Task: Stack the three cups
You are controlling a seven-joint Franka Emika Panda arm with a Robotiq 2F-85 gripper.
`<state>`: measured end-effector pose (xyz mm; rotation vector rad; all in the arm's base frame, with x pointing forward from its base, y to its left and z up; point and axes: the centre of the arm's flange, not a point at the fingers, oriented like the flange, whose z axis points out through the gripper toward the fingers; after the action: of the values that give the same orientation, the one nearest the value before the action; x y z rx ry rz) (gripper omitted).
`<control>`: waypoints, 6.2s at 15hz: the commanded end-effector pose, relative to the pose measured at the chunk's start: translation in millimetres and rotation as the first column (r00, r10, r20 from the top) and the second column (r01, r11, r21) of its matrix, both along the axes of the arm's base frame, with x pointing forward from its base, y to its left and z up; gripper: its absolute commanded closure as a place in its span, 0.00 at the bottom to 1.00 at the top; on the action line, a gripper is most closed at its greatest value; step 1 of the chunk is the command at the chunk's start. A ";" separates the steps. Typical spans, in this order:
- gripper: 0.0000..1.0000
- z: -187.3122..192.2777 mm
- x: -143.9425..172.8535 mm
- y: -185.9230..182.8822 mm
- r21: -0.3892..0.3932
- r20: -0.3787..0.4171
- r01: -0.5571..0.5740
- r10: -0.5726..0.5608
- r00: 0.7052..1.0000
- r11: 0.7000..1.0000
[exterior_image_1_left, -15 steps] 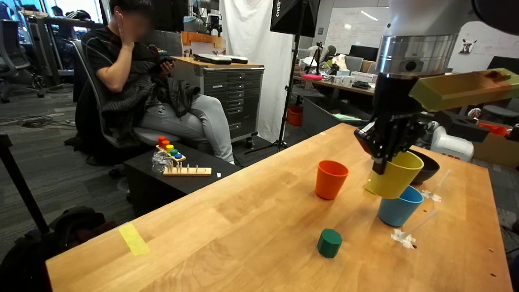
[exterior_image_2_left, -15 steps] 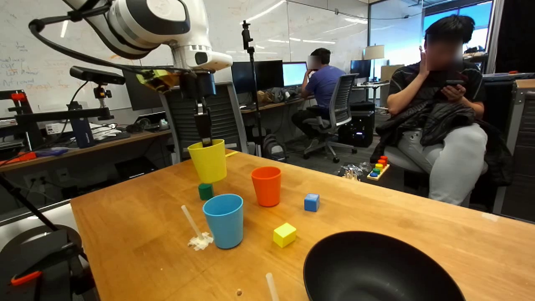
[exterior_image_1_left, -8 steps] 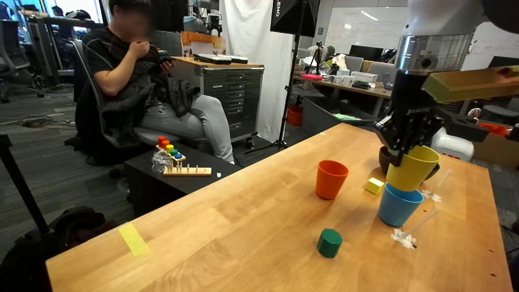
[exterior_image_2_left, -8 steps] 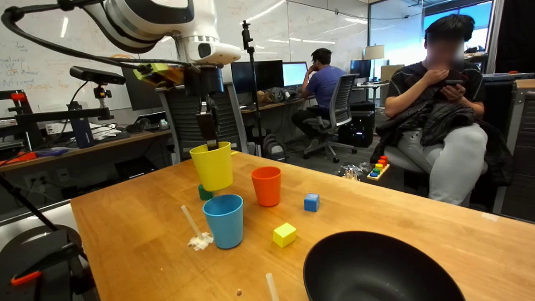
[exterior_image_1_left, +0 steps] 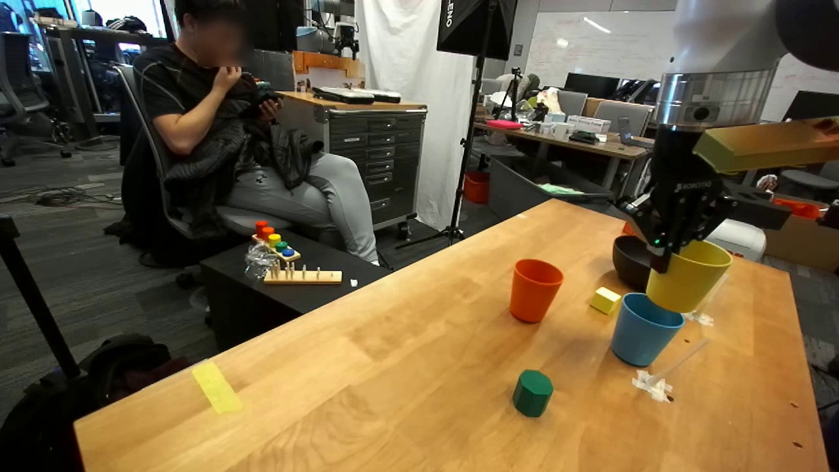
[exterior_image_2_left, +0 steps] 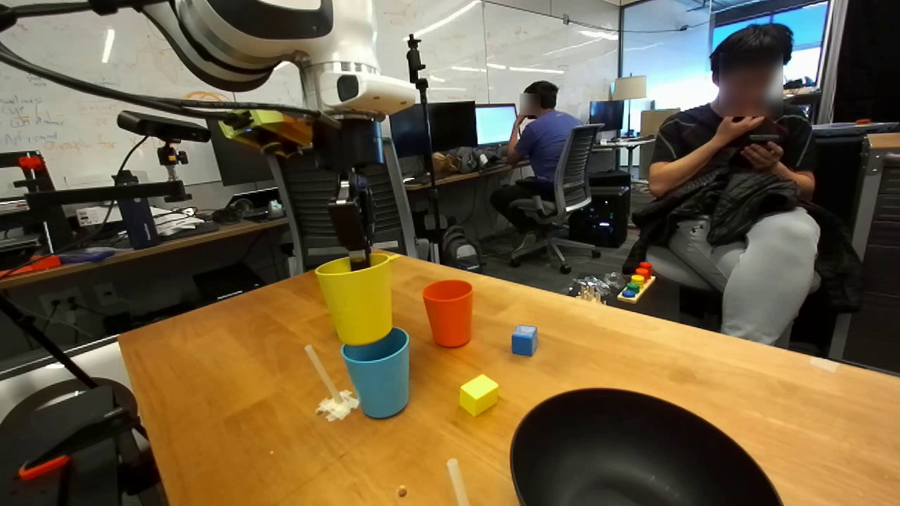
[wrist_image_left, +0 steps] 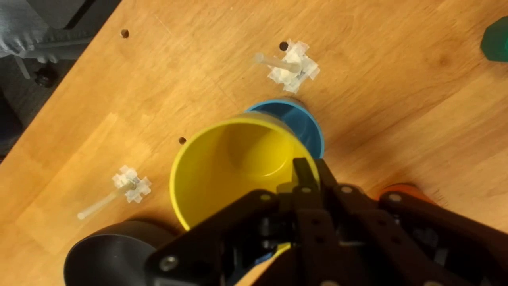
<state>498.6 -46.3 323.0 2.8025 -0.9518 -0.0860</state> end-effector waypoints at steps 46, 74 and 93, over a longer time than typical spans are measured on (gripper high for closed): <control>0.00 -52.5 18.4 19.0 0.055 0.016 -0.032 0.032 0.999 0.998; 0.58 -79.1 23.9 -2.9 0.030 -0.039 0.003 -0.002 0.999 1.000; 0.97 -64.8 28.6 9.2 0.059 -0.062 -0.024 0.028 0.998 0.998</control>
<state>520.3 -45.8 238.9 2.8216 -0.9392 -0.1852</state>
